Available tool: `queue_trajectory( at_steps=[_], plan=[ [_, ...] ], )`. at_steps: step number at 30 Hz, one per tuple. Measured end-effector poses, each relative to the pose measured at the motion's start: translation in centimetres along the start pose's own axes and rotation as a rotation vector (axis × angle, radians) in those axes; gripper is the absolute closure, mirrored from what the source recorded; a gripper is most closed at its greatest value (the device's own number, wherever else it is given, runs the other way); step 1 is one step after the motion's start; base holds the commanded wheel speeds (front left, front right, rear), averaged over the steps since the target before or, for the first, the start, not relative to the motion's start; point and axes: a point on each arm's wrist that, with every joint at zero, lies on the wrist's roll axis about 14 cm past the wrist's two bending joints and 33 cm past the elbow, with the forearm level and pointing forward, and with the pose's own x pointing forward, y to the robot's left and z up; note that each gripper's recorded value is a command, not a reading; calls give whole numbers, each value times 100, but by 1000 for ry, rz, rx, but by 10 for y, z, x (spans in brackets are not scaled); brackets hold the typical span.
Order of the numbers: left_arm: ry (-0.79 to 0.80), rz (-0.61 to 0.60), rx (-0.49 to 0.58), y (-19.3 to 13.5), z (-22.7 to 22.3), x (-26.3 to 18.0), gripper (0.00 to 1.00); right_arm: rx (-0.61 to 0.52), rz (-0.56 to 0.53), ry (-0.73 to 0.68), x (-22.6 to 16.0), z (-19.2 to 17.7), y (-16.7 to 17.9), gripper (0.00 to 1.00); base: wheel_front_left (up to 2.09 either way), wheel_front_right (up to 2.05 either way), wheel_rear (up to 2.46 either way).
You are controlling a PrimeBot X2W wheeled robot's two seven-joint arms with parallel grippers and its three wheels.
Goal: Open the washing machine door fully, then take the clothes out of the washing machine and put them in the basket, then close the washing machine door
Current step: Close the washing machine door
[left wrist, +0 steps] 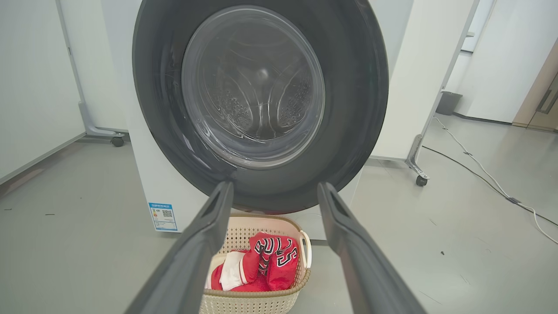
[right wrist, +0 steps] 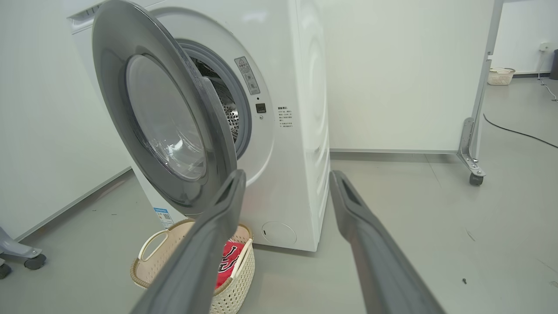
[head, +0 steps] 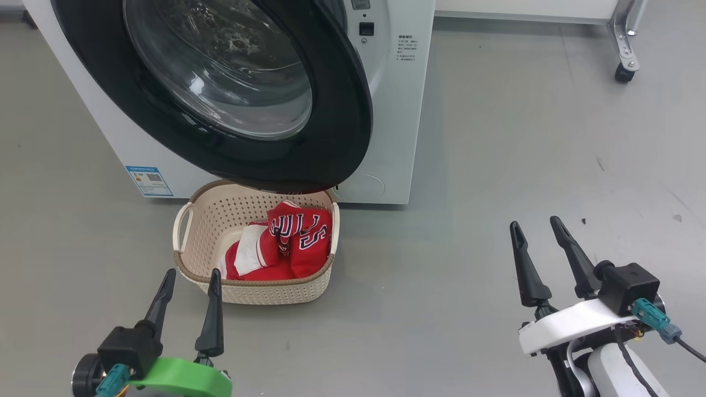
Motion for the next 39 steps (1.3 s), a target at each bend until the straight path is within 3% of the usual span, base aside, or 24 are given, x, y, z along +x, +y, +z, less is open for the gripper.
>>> queue_trajectory(
  at_steps=[1,2,14,25,39],
  plan=[
    [2,2,0,0,-1,0,0,0,-1,3,0,-1,-1,60,0,0,0],
    [3,4,0,0,-1,0,0,-2,-3,4,1,-1,-2,100,0,0,0],
    [28,3,-10,-3,-11,1,0,-67,80,28,12,-6,7,100,0,0,0],
    [62,10,-27,-3,-25,15,0,-189,367,65,55,-17,54,100,0,0,0],
    [102,56,-14,16,-40,33,0,-287,608,103,121,-42,81,100,0,0,0]
  ],
)
